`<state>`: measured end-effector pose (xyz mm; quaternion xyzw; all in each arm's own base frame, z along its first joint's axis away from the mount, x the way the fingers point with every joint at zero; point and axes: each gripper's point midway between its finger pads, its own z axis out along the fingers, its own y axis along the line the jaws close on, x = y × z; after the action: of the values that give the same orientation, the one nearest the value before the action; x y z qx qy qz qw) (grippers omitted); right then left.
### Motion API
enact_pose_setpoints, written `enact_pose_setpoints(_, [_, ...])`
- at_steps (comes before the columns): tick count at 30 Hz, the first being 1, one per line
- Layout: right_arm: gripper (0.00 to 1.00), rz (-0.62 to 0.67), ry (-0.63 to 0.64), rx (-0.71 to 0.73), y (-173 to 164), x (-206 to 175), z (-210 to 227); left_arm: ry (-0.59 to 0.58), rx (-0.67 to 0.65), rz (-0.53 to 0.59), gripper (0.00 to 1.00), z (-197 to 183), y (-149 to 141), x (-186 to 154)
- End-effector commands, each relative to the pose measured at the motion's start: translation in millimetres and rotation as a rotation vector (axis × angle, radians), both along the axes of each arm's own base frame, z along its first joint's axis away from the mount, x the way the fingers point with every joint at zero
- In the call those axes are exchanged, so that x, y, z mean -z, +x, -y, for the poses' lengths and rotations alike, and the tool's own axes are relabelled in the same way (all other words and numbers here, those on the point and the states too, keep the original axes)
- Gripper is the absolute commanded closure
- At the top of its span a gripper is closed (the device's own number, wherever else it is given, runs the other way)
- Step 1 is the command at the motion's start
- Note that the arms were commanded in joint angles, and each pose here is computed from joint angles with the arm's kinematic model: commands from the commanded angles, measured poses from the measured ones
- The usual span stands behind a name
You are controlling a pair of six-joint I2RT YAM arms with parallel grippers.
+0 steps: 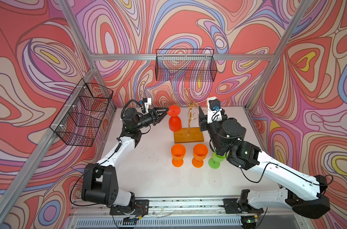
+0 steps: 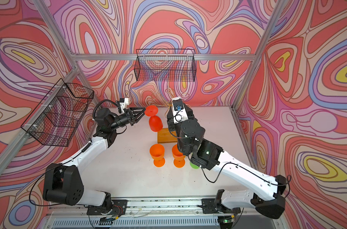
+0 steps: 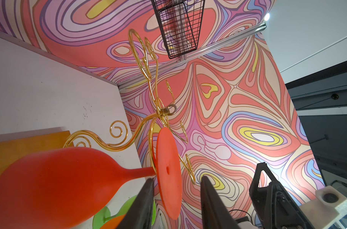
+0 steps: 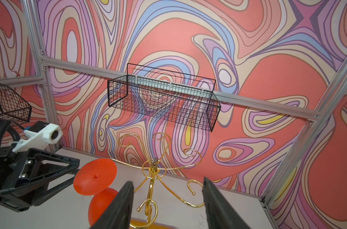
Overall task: Take the wine glass off the wine glass rack
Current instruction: Pick up the wine glass from the wine glass rack.
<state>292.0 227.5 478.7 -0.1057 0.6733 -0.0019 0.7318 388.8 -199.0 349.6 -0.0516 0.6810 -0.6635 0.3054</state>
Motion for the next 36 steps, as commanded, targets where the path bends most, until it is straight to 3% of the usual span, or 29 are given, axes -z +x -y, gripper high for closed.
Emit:
enact_pose_setpoints(1, [0.41, 0.005, 0.016, 0.010, 0.1, -2.8, 2.4, 0.010, 0.020, 0.027, 0.64, 3.5, -1.8, -5.2])
enact_pose_setpoints(13, [0.41, 0.005, 0.018, 0.014, -0.1, -1.5, 4.4, 0.041, 0.057, 0.021, 0.69, 14.9, -5.0, -1.0])
enact_pose_setpoints(36, [0.41, 0.003, 0.029, 0.020, -0.2, -0.2, 9.0, 0.040, 0.058, 0.009, 0.99, 15.3, -3.1, -0.6])
